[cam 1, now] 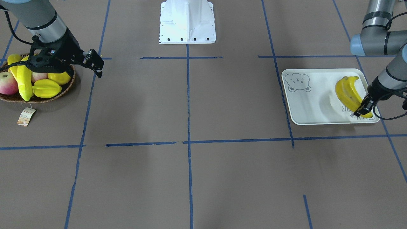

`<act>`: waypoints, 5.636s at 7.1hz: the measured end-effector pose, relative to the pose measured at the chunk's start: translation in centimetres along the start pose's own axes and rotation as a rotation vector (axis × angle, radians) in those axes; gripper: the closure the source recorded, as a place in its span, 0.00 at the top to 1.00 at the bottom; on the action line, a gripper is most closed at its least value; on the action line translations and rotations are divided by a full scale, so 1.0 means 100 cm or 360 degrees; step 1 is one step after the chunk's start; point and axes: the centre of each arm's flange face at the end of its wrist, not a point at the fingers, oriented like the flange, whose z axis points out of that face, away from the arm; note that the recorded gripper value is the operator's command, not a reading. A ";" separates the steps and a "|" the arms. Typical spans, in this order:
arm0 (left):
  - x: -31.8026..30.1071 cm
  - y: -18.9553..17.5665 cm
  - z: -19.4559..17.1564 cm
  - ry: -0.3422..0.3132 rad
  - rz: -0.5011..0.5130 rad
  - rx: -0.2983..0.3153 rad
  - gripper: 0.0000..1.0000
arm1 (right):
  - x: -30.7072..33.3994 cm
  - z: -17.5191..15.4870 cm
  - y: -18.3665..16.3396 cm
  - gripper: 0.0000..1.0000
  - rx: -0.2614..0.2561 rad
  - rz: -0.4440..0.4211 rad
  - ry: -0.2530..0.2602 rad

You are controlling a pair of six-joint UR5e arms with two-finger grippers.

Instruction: Transfer all bananas from basket to plate

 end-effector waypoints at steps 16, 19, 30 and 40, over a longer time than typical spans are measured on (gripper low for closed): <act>0.040 0.048 -0.094 0.0382 0.1072 -0.0129 1.00 | 0.054 -0.011 0.024 1.00 -0.0036 -0.0134 0.0105; 0.047 0.060 -0.109 0.0450 0.1340 -0.0104 1.00 | 0.126 -0.028 0.053 1.00 -0.0038 -0.0268 0.0171; 0.006 0.047 -0.086 0.0364 0.1808 -0.0110 1.00 | 0.284 0.064 0.093 0.93 -0.0056 -0.0158 0.0151; 0.002 0.043 -0.079 0.0353 0.1800 -0.0120 1.00 | 0.280 0.092 0.095 0.02 -0.0123 -0.0205 0.0179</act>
